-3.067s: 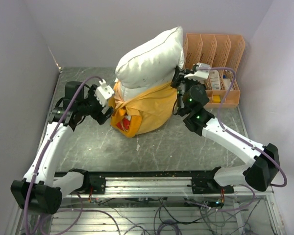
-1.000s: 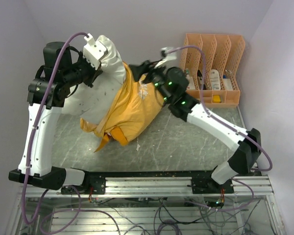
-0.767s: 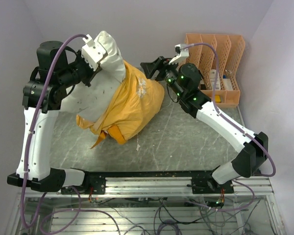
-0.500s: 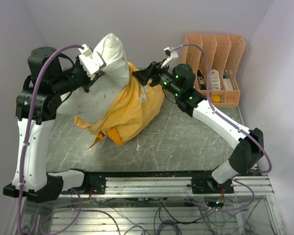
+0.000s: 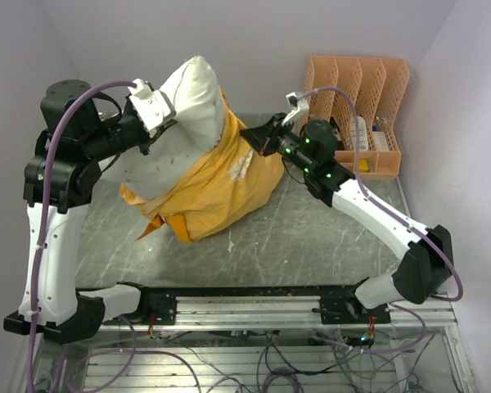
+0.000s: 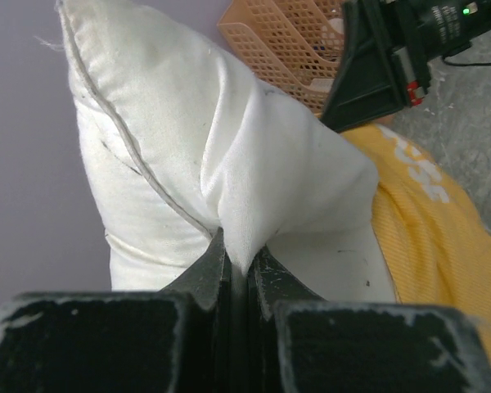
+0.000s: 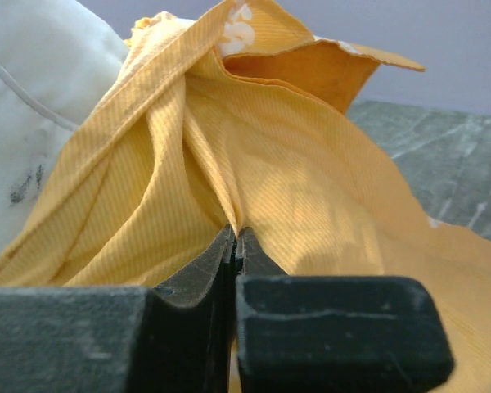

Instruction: Remove the pillowcase from the pillow

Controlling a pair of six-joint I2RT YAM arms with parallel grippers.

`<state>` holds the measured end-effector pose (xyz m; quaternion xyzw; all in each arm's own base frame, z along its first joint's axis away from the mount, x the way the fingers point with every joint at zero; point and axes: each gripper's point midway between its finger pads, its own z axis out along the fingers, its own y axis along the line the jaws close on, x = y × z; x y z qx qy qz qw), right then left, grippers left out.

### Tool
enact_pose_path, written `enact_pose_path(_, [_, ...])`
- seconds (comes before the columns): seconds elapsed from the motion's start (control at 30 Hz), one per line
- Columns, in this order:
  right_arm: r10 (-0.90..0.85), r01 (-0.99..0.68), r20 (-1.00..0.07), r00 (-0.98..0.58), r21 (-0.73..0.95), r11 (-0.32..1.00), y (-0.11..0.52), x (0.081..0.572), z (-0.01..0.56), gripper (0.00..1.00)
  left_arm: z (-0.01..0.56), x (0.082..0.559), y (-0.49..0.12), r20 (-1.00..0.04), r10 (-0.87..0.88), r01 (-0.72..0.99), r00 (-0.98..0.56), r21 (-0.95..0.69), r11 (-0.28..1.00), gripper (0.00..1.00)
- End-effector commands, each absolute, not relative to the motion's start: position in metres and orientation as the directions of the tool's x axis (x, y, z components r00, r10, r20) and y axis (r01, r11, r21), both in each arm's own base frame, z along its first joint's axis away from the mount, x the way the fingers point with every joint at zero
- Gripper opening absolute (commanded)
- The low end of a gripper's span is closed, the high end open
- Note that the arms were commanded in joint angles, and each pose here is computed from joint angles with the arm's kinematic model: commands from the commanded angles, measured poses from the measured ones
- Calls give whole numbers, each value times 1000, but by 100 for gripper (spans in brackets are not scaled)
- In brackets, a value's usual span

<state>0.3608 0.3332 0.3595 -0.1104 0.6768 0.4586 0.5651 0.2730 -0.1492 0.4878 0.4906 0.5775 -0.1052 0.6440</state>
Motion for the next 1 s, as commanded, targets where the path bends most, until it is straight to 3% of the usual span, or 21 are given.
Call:
enact_pose_path(0.0, [405, -582, -862, -305, 505, 637, 296, 370, 347, 0, 540, 272, -136, -749, 448, 518, 489, 662, 541, 7])
enact_pose_path(0.2, [377, -364, -861, -341, 491, 792, 248, 392, 272, 0, 585, 272, -116, -677, 461, 319, 573, 703, 635, 7])
enact_pose_path(0.43, [382, -177, -824, -418, 487, 855, 217, 393, 182, 0, 638, 266, -86, -584, 493, 54, 645, 678, 733, 7])
enact_pose_path(0.7, [287, 22, -802, -523, 324, 946, 179, 379, 77, 0, 701, 245, -39, -520, 471, -237, 713, 453, 859, 7])
enact_pose_path(0.83, [244, 44, -826, -507, 258, 965, 171, 381, 81, 0, 707, 237, -40, -503, 420, -219, 755, 411, 885, 7])
enact_pose_path(0.93, [236, 14, -887, -397, 251, 968, 173, 392, 142, 1, 704, 242, -46, -523, 384, -171, 761, 408, 897, 7])
enact_pose_path(0.97, [233, -16, -907, -351, 254, 967, 177, 394, 169, 12, 702, 245, -51, -535, 367, -141, 761, 417, 898, 7])
